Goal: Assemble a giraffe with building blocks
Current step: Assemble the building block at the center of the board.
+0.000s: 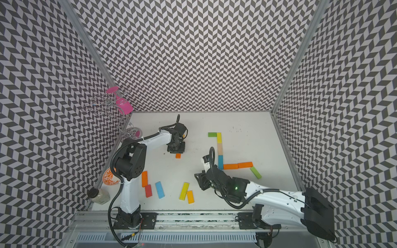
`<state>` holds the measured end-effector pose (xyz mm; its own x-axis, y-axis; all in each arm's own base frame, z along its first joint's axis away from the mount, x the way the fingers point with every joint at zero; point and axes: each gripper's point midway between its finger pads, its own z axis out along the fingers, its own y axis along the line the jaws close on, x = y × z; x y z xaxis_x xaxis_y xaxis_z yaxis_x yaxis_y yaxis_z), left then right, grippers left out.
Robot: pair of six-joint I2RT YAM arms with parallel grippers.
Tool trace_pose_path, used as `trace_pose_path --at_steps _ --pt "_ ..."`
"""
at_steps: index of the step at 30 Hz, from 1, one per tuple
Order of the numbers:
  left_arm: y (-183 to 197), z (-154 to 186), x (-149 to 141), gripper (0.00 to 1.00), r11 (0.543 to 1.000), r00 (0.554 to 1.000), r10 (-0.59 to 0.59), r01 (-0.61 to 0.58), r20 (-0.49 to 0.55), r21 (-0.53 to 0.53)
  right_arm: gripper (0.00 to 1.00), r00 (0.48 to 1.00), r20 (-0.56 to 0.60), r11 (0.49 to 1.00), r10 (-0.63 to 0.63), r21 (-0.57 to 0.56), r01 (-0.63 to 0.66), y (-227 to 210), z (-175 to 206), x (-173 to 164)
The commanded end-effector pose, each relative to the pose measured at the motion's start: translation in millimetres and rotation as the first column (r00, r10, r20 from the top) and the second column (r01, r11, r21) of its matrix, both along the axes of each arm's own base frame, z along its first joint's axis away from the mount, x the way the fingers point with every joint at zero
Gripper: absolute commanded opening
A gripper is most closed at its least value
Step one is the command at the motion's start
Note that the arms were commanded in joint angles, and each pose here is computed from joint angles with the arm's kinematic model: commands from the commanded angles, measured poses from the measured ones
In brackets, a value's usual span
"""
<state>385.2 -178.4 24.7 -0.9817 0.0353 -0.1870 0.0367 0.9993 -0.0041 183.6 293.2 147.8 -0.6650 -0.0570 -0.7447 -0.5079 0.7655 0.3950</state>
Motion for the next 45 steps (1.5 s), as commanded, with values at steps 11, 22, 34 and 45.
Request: trace_pose_path --at_steps 11,22,34,45 --pt "-8.1 49.8 11.0 0.69 0.999 0.995 -0.009 0.014 0.102 -0.050 0.47 1.000 0.025 0.999 -0.006 0.042 0.004 3.8 14.3 4.4" --pt "20.7 195.6 -18.3 0.77 0.986 0.928 0.041 0.023 0.370 -0.167 0.47 1.000 -0.029 0.998 -0.005 0.064 0.007 11.3 28.0 2.0" --pt "87.9 177.9 -125.6 0.84 0.963 0.937 0.189 -0.117 0.294 -0.244 0.47 0.996 -0.087 0.995 0.005 0.101 0.003 23.8 23.6 -10.6" --pt "78.2 80.1 -209.9 1.00 0.944 0.977 0.209 -0.193 0.033 -0.266 0.46 0.935 0.086 0.934 0.343 -0.140 -0.330 79.1 -7.7 -84.3"
